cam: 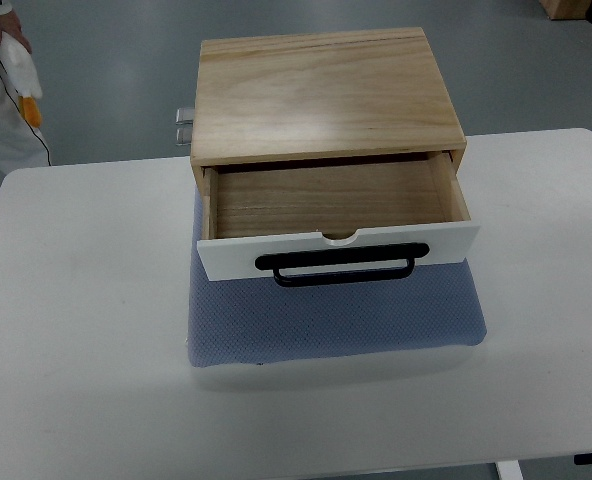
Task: Open wood drawer with right hand
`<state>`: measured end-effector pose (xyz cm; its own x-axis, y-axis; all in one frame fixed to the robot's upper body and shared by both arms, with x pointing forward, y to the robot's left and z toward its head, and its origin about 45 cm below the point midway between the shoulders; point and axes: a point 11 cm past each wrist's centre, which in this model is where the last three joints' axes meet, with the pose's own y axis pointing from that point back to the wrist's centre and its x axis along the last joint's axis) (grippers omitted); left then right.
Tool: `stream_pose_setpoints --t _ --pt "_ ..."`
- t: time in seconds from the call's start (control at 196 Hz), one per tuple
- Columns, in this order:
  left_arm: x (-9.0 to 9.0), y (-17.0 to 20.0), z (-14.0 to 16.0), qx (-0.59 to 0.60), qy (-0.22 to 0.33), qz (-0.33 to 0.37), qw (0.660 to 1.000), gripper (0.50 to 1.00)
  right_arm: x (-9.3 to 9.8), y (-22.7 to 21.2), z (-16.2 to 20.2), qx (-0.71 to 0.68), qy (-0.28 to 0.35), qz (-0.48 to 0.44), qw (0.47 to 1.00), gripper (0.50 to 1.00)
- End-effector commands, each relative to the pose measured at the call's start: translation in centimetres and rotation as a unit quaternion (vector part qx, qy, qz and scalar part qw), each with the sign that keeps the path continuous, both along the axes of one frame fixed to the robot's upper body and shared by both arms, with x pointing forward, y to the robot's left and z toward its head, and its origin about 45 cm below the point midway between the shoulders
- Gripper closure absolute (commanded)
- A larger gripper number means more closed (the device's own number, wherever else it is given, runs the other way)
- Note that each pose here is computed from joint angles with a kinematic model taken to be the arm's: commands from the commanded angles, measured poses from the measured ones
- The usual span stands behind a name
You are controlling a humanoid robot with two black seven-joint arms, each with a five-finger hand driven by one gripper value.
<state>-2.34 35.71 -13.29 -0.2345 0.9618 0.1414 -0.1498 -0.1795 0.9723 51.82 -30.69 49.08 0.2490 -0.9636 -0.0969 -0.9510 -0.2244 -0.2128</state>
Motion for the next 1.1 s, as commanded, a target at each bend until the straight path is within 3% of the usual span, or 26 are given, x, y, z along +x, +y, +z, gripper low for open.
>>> stream_pose_setpoints --t 0.0,0.112,0.347,0.745,1.097 --pt "0.0 0.0 0.0 0.0 0.0 0.0 1.0 0.5 0.8 -3.2 -2.2 0.052 0.024 -0.036 0.998 0.556" --pt "0.0 0.0 0.0 0.0 0.0 0.0 1.0 0.5 1.2 -5.8 -5.5 0.093 0.054 -0.066 0.992 0.556" --pt "-0.1 0.0 0.0 0.0 0.001 0.0 1.0 0.5 1.4 -5.9 -11.8 0.132 0.106 -0.076 0.983 0.556" --pt "0.0 0.0 0.0 0.0 0.0 0.0 1.0 0.5 1.3 -5.5 -15.5 0.181 0.143 -0.125 0.965 0.556" --pt "0.0 0.0 0.0 0.0 0.0 0.0 1.0 0.5 1.1 -5.4 -16.6 0.188 0.142 -0.133 0.963 0.556"
